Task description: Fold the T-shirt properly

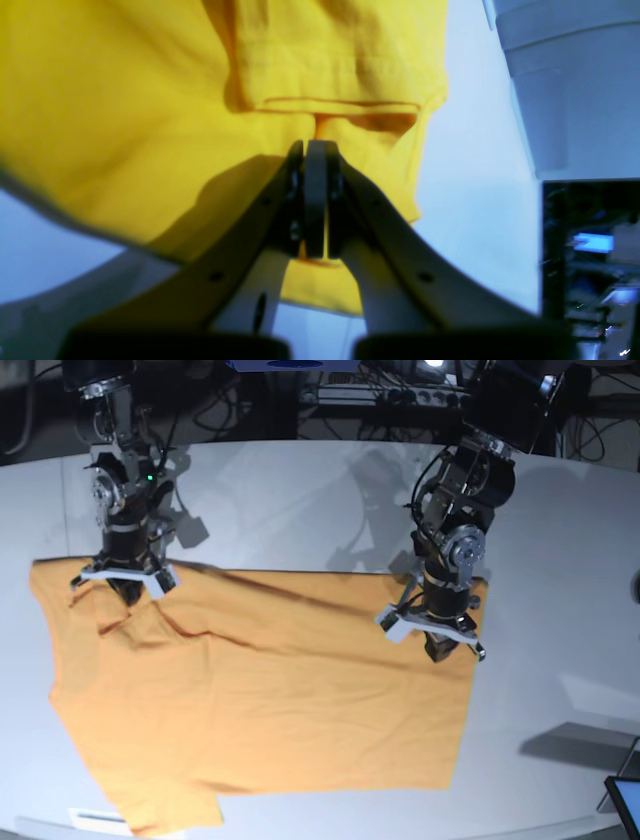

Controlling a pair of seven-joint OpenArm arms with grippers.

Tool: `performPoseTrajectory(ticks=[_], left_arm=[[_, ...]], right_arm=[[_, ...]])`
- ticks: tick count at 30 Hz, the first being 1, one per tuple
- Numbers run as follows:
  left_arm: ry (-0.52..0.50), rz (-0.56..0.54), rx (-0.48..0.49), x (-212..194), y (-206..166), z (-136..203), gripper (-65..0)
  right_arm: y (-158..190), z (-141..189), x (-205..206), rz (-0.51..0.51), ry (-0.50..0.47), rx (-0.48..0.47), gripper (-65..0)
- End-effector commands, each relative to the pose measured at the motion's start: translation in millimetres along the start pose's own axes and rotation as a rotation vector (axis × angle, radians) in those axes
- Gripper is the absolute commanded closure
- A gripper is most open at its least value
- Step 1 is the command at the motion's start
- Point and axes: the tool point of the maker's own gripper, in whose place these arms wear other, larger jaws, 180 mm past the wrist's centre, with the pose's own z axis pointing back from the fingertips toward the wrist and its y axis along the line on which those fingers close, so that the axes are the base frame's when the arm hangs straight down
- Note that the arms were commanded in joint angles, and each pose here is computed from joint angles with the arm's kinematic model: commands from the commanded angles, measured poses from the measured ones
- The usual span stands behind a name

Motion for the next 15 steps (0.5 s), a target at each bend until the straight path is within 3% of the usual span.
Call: performPoseTrajectory(ticks=[1,9,11,15], left_arm=[[-0.031,-0.011,0.047,10.6,16.1,-3.0,0.0],[-0.006,-0.133,-0.131,-3.2,-23.4,-2.2,0.0],[0.016,-0.157,-0.162,-7.0,-26.7,-1.4,0.0],[0.023,-0.162,-0.130,-3.6,-10.9,-0.2,0.0]], right_arm=[[-12.6,-2.3,8.2,0.027,-0.036,-0.035,0.0],[0.1,-1.2,-6.8,0.162,-0.005,0.036,0.0],[7.6,1.6,-8.0,0.249,0.005,0.091,0.0],[18.8,8.8,-6.6,0.463,-0.001,0.175,0.0]])
